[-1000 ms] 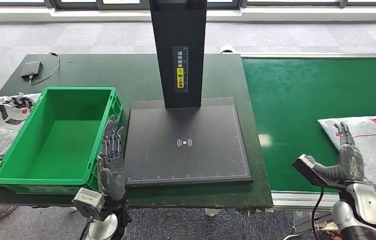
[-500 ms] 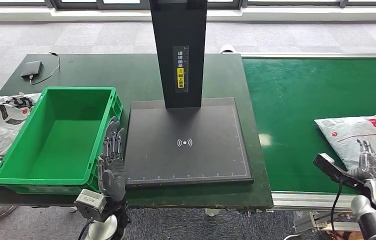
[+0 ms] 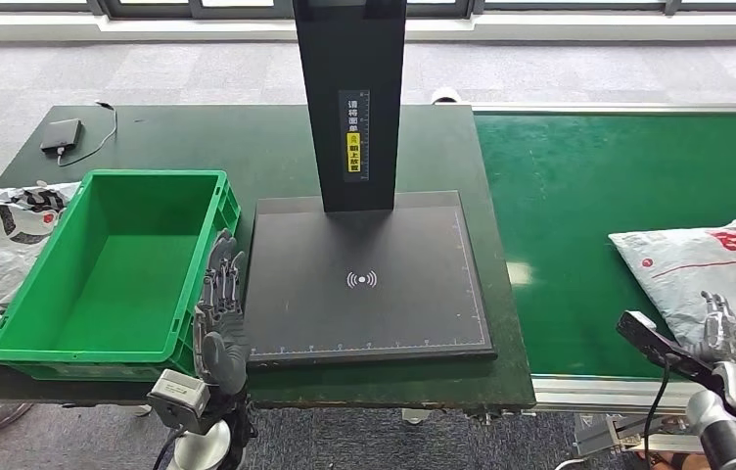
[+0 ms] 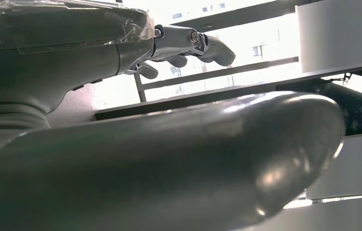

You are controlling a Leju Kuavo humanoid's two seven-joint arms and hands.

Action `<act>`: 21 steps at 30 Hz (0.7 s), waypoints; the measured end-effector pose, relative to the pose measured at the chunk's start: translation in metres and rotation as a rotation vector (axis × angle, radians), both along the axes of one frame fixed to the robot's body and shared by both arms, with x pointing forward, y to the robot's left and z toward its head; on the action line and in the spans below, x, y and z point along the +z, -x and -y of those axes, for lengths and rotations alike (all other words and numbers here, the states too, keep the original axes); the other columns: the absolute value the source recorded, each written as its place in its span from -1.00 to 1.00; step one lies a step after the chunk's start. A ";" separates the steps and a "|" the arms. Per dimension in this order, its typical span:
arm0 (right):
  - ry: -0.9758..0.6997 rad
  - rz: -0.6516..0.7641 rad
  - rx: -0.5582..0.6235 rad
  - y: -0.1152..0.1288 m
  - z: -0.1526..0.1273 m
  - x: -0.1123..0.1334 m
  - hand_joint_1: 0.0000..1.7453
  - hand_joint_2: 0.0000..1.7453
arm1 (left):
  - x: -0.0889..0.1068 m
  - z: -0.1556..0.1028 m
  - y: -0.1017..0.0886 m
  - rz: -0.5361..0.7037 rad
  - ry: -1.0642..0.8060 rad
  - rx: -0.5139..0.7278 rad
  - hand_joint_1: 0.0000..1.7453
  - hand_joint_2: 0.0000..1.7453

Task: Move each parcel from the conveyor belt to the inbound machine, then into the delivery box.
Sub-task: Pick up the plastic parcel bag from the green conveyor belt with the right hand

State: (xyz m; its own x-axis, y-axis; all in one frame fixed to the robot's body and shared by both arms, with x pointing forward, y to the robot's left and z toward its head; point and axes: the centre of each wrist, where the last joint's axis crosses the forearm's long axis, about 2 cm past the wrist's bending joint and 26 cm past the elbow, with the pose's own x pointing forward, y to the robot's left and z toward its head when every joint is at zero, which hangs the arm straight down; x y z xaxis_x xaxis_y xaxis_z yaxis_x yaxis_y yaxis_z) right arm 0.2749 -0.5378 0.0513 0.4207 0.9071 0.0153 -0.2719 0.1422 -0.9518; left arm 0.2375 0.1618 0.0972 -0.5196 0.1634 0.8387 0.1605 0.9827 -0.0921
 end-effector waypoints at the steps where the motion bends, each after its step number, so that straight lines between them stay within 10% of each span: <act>1: 0.001 -0.002 -0.004 0.000 0.000 0.000 -1.00 1.00 | 0.000 0.000 0.000 0.000 0.000 -0.001 -1.00 -1.00; 21: -0.136 -0.313 -0.106 0.015 -0.003 -0.019 -1.00 1.00 | 0.003 0.002 -0.017 0.012 -0.011 -0.051 -1.00 -1.00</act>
State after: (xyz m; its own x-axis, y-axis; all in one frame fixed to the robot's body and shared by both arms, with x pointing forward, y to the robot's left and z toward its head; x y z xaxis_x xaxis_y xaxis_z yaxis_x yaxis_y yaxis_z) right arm 0.2600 -0.5348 0.0323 0.5158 0.8566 -0.0116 -0.5241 0.3048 -0.7952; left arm 0.2545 0.1595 0.0998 -0.5206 0.1806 0.8345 0.2116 0.9742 -0.0788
